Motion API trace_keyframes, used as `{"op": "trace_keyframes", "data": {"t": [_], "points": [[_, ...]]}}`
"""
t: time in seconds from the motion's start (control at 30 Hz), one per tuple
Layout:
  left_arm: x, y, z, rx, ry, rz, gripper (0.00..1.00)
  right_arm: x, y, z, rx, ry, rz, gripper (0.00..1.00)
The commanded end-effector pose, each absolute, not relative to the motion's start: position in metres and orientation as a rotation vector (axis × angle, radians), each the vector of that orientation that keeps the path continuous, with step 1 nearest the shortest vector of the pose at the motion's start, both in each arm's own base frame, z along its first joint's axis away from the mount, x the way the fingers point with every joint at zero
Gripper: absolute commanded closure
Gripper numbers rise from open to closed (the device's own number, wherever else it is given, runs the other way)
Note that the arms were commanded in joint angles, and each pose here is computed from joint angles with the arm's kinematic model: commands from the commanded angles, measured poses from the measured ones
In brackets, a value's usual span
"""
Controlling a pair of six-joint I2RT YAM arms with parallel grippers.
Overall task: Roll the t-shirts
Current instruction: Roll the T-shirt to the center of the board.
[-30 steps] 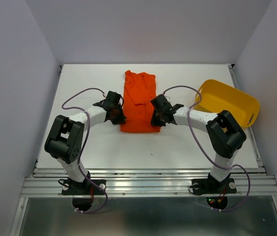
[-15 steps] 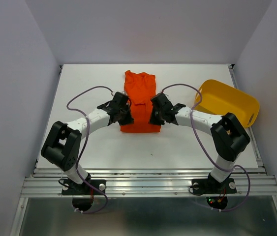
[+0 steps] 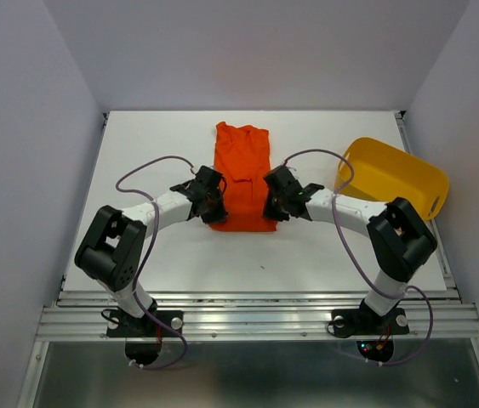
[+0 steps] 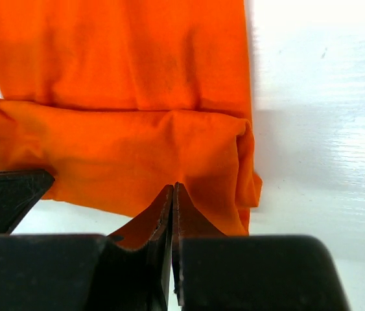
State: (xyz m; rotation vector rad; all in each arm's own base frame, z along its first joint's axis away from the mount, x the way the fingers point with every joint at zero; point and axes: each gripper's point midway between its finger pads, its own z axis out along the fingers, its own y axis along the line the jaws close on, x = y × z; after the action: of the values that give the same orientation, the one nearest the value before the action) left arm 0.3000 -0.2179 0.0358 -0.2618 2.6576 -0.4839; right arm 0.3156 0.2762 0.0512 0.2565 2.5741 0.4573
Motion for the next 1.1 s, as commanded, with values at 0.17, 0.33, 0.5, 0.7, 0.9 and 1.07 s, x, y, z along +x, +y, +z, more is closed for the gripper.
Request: {"op": "trace_keyframes", "data": {"t": [0.17,0.33,0.5,0.7,0.9,1.07], "points": [[0.332,-0.247,0.103,-0.190,2.518,-0.592,1.00,0.343,0.283,0.088,0.233,2.471,0.428,0.95],[0.332,-0.225,0.063,-0.259,2.588,-0.447,1.00,0.350,0.266,0.061,0.284,2.506,0.347,0.96],[0.320,-0.201,0.034,-0.315,2.597,-0.360,1.00,0.337,0.251,0.031,0.264,2.557,0.259,0.96],[0.303,-0.198,-0.002,-0.334,2.677,-0.341,1.00,0.326,0.244,0.007,0.275,2.607,0.219,0.97],[0.299,-0.194,0.003,-0.326,2.664,-0.341,1.00,0.319,0.241,0.008,0.287,2.608,0.237,0.97],[0.285,-0.192,0.008,-0.315,2.664,-0.369,1.00,0.306,0.240,0.009,0.320,2.617,0.293,0.98]]}}
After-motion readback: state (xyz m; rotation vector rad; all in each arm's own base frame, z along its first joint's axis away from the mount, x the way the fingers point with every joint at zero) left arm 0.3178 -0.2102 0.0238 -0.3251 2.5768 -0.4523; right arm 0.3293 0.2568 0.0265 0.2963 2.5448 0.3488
